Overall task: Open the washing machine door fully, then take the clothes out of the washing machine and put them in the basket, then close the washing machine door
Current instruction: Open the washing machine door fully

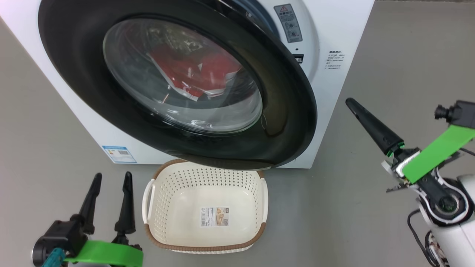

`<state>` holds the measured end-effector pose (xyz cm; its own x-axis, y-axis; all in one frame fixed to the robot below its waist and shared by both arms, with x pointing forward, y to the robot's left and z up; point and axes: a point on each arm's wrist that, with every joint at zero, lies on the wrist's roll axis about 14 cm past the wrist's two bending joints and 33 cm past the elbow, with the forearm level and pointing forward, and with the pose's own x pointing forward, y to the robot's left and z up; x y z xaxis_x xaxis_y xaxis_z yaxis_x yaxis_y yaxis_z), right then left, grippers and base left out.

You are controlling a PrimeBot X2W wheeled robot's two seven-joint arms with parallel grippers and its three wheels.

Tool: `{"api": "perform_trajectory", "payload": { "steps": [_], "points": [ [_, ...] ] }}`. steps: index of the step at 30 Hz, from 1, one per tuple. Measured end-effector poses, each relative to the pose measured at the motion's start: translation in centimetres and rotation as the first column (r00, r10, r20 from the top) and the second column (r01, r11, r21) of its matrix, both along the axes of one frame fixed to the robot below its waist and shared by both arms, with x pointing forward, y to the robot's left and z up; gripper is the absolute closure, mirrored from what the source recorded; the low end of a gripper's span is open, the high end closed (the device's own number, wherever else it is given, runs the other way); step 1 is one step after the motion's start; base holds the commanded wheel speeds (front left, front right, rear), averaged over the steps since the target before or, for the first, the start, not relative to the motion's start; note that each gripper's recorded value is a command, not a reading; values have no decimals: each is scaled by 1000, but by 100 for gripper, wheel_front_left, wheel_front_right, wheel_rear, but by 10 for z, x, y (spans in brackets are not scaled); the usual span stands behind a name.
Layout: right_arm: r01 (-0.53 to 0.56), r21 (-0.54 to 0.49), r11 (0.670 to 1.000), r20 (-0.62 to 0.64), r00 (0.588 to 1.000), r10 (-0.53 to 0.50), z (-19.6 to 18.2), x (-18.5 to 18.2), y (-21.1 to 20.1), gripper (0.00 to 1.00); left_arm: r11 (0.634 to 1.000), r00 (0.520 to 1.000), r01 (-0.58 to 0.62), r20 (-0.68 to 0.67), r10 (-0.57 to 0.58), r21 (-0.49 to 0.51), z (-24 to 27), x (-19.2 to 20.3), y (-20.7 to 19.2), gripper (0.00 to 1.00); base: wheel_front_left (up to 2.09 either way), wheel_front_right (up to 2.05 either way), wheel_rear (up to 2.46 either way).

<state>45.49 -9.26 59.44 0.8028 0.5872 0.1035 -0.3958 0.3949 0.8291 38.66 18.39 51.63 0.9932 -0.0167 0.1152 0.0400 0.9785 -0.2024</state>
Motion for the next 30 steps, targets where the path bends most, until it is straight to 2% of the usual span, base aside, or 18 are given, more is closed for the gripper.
{"api": "perform_trajectory", "payload": {
  "steps": [5,12,17,24,30],
  "points": [
    [83,-58,995,105,992,-76,10,-6,-11,0,1000,1000,5,0,-5,-1,0,-1,-2,0,0,0,0],
    [148,-140,979,168,978,-124,-5,-19,-13,0,1000,1000,11,5,-11,-2,2,0,-4,0,0,0,0],
    [235,-170,957,268,946,-184,-4,-22,-21,0,1000,1000,13,6,-13,-2,1,1,-5,0,0,0,0],
    [314,-333,889,370,911,-183,-28,-25,-31,0,1000,1000,16,7,-16,-2,2,2,-5,0,0,0,0],
    [399,-381,834,471,860,-197,-20,-20,-34,0,1000,1000,15,-1,-15,-3,-1,0,-5,0,0,0,0]
  ]
}}
